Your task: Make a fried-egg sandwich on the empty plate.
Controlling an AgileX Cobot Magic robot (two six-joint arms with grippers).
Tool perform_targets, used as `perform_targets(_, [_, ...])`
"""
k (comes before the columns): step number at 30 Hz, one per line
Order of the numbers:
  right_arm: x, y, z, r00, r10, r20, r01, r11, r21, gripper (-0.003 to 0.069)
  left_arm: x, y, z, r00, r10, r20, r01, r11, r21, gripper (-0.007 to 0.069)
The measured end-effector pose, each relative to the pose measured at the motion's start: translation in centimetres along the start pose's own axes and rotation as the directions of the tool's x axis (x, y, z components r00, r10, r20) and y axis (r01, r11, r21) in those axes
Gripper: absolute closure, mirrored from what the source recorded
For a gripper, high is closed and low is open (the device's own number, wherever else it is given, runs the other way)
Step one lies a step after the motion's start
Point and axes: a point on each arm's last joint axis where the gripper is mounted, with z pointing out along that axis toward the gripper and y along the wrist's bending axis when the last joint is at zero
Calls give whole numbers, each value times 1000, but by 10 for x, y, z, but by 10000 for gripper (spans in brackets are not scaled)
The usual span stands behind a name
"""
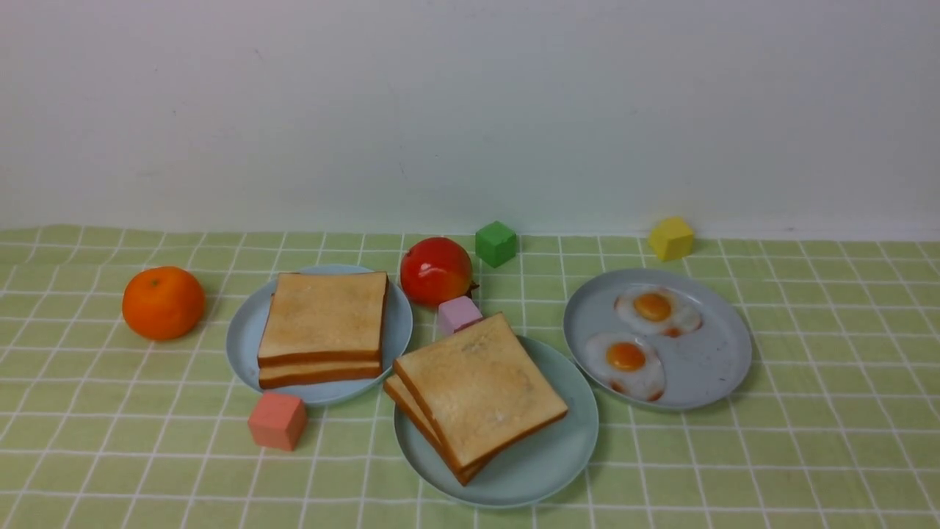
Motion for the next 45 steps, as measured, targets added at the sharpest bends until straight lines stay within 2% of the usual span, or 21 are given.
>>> perform_targets(5, [54, -11, 4, 998, 10, -64, -4, 995, 97, 427, 0, 0, 0, 1000, -1, 0, 1, 1000, 0, 589])
perform_targets(10, [70, -17, 4, 987, 53, -149, -25, 982, 185, 421, 0, 0, 0, 1000, -1, 0, 1, 1000, 0, 586])
perform_targets(15, [71, -12, 4, 985, 37, -171, -13, 990, 139, 421, 0, 0, 0, 1000, -1, 0, 1, 1000, 0, 586])
perform_targets(17, [72, -9, 4, 982, -38, -187, 53, 996, 76, 421, 0, 0, 0, 1000, -1, 0, 1, 1000, 0, 586])
perform_targets(20, [72, -5, 4, 978, -79, -191, 88, 995, 44, 421, 0, 0, 0, 1000, -1, 0, 1, 1000, 0, 586])
perform_targets(34, [72, -9, 4, 983, 6, -184, 18, 992, 128, 421, 0, 0, 0, 1000, -1, 0, 1, 1000, 0, 579])
perform_targets(45, [72, -9, 4, 983, 14, -183, 10, 991, 132, 421, 0, 0, 0, 1000, -1, 0, 1, 1000, 0, 579])
